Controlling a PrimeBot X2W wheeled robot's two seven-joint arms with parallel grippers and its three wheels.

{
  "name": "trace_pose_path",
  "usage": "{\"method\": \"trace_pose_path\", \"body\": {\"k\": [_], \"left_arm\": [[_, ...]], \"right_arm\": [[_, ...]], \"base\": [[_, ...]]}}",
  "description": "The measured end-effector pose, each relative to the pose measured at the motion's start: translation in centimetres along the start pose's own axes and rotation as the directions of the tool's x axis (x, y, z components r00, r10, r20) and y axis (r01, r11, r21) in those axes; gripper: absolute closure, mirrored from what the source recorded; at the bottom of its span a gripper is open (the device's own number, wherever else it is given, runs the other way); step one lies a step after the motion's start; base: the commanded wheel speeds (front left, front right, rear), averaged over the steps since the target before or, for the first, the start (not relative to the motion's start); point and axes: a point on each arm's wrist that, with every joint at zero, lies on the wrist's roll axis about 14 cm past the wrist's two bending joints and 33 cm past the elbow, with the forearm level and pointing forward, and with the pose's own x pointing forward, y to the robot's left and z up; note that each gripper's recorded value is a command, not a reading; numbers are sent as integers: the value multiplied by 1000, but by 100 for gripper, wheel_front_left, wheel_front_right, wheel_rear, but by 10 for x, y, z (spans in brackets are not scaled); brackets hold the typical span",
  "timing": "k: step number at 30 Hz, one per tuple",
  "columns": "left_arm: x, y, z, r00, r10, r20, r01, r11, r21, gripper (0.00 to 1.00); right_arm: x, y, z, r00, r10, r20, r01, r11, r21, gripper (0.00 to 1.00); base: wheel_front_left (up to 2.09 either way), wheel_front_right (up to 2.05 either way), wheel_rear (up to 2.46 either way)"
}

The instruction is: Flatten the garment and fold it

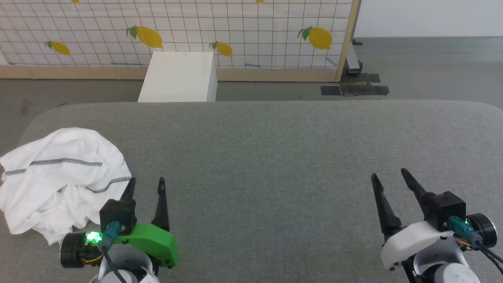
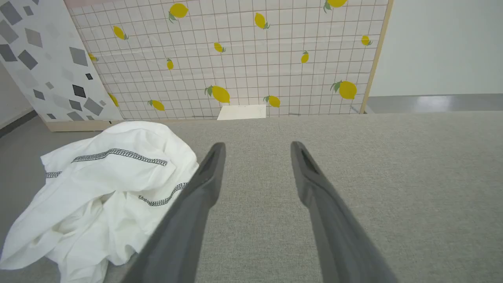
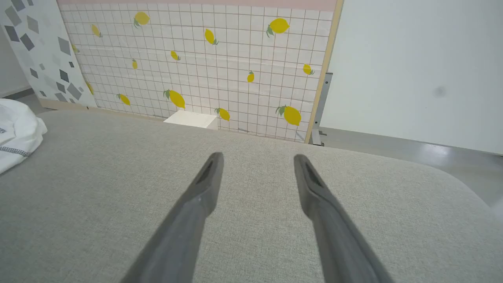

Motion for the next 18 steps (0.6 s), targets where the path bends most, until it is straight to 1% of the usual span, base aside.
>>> {"method": "trace_pose_path", "body": {"k": [12, 18], "left_arm": [[-1, 0, -1, 1000, -1, 9, 1, 1000, -15, 0], [-4, 4, 0, 1000, 19, 17, -18, 1000, -20, 0]], "right_arm": [[0, 0, -2, 1000, 0, 7, 0, 1000, 24, 0], [2, 3, -3, 1000, 8, 10, -9, 999, 40, 0]], "base": [[0, 0, 0], [0, 0, 0]]}}
